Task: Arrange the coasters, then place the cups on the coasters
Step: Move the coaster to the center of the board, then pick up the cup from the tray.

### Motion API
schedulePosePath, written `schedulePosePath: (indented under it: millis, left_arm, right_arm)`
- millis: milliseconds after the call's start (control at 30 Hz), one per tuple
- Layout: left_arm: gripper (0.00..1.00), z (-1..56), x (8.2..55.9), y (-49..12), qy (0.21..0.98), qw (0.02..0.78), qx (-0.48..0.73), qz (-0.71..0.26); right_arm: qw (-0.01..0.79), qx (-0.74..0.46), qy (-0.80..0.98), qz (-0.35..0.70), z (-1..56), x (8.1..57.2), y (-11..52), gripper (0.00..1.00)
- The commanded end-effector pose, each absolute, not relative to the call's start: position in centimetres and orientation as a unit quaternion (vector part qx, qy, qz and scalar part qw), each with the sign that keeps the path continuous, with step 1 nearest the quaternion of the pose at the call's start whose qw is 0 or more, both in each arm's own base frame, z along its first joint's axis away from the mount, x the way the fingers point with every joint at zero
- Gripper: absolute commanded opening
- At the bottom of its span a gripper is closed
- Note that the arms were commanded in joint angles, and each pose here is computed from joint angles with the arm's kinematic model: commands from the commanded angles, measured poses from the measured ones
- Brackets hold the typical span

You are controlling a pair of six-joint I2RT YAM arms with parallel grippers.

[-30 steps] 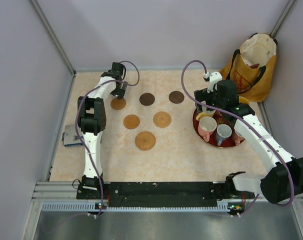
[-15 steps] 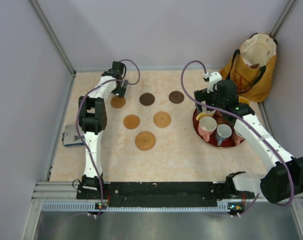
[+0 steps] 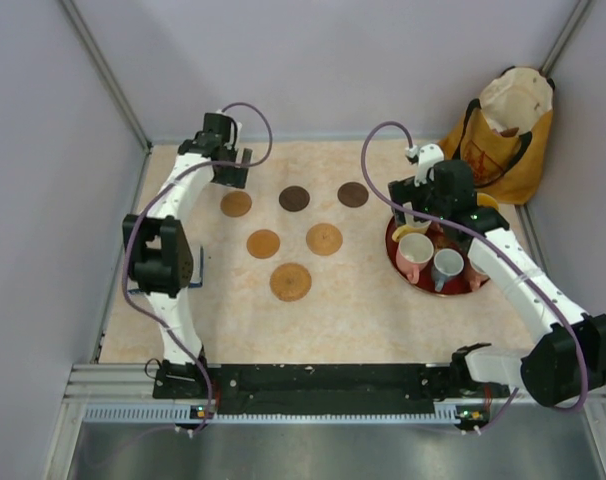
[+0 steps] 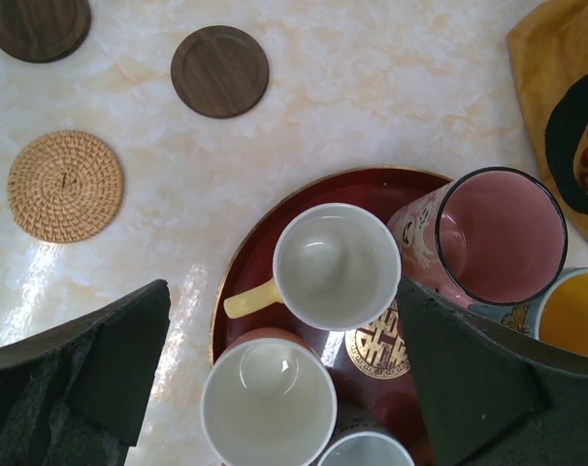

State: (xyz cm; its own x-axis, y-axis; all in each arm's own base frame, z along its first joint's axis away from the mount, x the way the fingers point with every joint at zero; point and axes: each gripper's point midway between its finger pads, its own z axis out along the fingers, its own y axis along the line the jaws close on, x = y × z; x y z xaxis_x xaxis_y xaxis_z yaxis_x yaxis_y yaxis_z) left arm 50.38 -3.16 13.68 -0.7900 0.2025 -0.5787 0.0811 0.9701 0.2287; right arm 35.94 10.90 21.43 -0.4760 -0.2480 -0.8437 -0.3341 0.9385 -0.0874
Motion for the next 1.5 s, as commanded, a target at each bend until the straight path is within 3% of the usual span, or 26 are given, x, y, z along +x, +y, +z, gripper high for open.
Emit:
schedulePosePath:
  millis: [0,267,467,867,1467]
  left_arm:
    - [0.99,19.0,45.8,-3.3,0.928,0.359,0.076,0.064]
    - [0.99,15.9,34.4,0.7,0.936,0.344,0.078,0.009]
    - [0.99,13.2,29.8,1.3,0.934,0.348,0.079,-0.008]
    - [0.98,14.6,28.6,0.5,0.913,0.393,0.101,-0.028]
    - [0.97,15.0,27.8,0.6,0.907,0.4,0.1,-0.082]
  right_arm:
    - [0.502,-0.16,0.849,0.02,22.8,36.6,9.6,0.99]
    - [0.48,-0.085,0.872,-0.041,22.6,37.1,4.2,0.99]
    - [0.448,-0.022,0.892,-0.056,20.0,37.5,1.1,0.96]
    - [0.408,0.014,0.91,-0.07,16.6,37.8,0.1,0.69]
    - [0.366,0.066,0.927,-0.049,11.9,38.3,-0.5,0.64]
